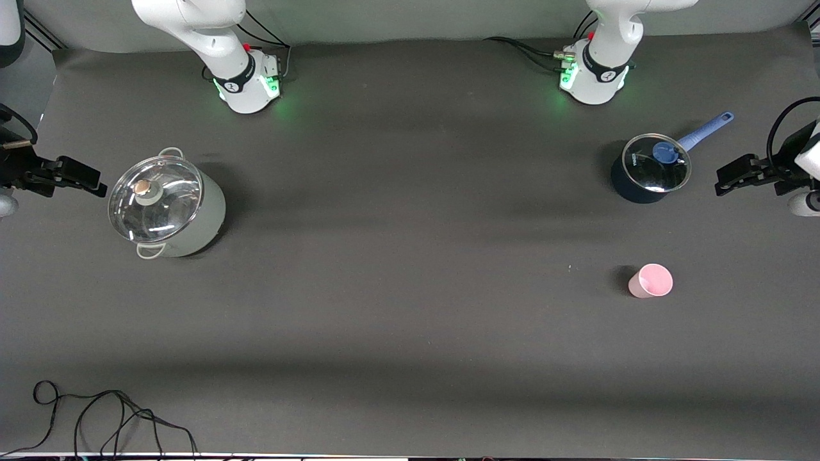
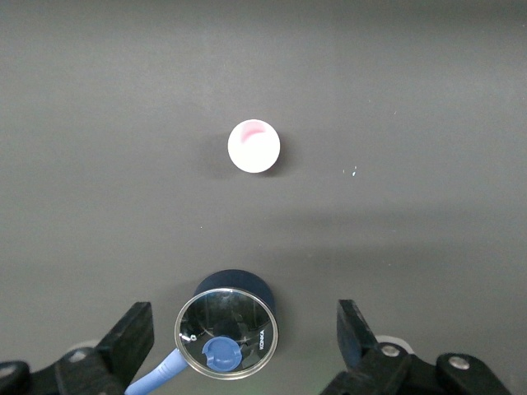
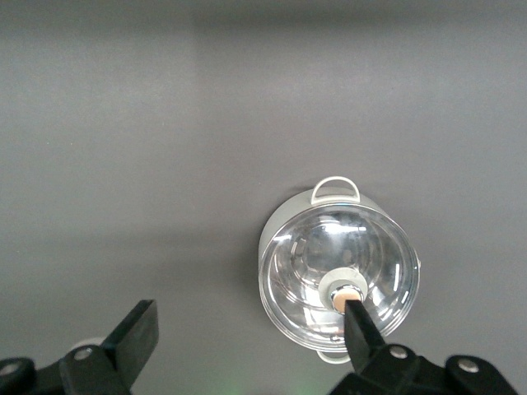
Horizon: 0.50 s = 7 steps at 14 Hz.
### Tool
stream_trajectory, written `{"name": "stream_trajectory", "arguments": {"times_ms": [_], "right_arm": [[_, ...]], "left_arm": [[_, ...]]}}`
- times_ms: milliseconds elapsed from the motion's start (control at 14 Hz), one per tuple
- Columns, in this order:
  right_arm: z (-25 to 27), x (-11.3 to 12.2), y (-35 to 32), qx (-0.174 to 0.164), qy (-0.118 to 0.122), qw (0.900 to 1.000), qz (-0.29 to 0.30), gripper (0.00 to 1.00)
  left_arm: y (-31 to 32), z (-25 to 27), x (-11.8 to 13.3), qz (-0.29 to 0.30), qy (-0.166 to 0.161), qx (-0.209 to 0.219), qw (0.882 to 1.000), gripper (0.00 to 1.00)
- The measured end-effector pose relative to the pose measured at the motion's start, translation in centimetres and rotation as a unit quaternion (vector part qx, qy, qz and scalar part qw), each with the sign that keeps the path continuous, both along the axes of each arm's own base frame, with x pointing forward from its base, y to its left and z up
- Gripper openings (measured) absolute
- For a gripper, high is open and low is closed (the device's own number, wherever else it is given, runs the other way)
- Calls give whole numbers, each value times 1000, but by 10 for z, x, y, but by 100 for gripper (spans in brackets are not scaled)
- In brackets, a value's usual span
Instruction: Transfer pink cup from left to right arm
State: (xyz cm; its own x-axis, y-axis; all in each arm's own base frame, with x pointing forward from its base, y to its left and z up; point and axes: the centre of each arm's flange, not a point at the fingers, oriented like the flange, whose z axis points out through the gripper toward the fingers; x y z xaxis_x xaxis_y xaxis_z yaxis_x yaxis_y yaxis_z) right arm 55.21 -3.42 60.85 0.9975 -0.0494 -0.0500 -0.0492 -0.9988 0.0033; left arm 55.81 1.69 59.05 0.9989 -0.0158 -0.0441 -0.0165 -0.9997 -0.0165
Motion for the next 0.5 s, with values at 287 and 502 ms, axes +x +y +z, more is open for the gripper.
{"name": "stream_trajectory", "arguments": {"times_ms": [287,502], "right_arm": [[0,0,0,0,0,1000,0,100],[0,0,0,0,0,1000,0,100]], "left_arm": [[0,0,0,0,0,0,1000,100],[2,-3,1,1,4,0,1000,100]]}}
